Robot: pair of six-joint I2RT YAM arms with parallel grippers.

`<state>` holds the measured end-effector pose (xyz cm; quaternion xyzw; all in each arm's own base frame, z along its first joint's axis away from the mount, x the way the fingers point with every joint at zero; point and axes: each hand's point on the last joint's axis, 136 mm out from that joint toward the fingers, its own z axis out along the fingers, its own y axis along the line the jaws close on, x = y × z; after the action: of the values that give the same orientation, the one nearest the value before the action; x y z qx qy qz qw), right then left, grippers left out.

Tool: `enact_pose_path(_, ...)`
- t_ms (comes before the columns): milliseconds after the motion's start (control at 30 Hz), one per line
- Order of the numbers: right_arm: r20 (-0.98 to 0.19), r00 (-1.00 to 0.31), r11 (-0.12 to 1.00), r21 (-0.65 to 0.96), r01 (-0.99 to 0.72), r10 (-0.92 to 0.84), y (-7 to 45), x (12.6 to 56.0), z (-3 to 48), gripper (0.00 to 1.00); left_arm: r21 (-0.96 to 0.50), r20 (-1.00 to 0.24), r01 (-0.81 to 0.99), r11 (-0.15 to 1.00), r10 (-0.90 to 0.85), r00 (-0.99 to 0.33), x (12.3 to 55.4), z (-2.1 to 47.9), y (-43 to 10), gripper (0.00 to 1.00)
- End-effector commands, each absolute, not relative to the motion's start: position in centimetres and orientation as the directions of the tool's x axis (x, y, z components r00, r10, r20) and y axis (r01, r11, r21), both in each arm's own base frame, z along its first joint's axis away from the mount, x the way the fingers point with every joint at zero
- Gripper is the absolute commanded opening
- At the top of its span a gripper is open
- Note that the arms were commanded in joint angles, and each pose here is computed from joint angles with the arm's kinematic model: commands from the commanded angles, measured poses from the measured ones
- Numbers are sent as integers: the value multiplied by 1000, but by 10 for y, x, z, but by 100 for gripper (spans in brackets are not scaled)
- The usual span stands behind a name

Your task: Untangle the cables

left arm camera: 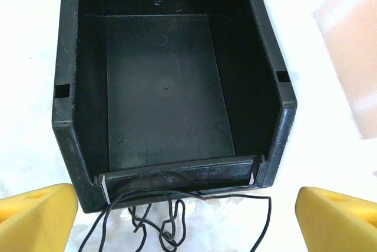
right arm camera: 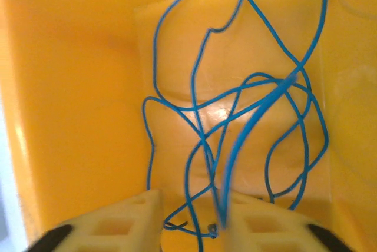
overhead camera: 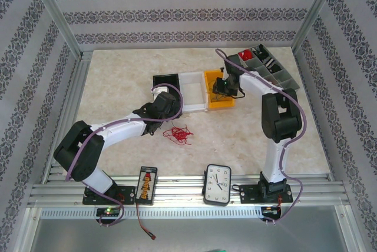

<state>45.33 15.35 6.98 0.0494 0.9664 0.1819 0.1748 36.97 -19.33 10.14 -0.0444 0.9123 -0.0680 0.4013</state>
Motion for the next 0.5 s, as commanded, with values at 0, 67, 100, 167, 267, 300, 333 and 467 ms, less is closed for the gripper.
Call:
enact_pose_path(0,-438,-879,908,418,-13,189,160,462,123,40,-155,-732,-34,987,-138,-667,377,107,-191,95)
enact_pose_path(67,-469,-859,910,415,-8,206,156,462,135,44,-157,-732,-33,987,-138,-667,377,108,-192,95)
enact_pose_path(100,-481,-851,911,412,-8,210,154,462,140,47,-156,-731,-32,987,-137,-668,377,108,-192,95)
enact_pose_path(167,-507,-834,916,402,-5,218,150,460,149,51,-153,-730,-34,988,-136,-670,376,108,-191,95)
enact_pose_path(267,-542,-811,924,381,-4,220,142,457,160,58,-150,-734,-35,988,-135,-666,375,111,-189,96)
enact_pose_path(300,-547,-809,927,375,-5,217,142,455,162,58,-149,-735,-35,988,-134,-664,375,111,-189,96)
enact_pose_path(333,-554,-803,930,367,-1,218,139,454,164,58,-149,-736,-35,988,-134,-664,375,112,-189,96)
enact_pose_path(467,-582,-781,935,354,6,226,132,445,173,58,-141,-727,-25,990,-120,-676,373,110,-189,96)
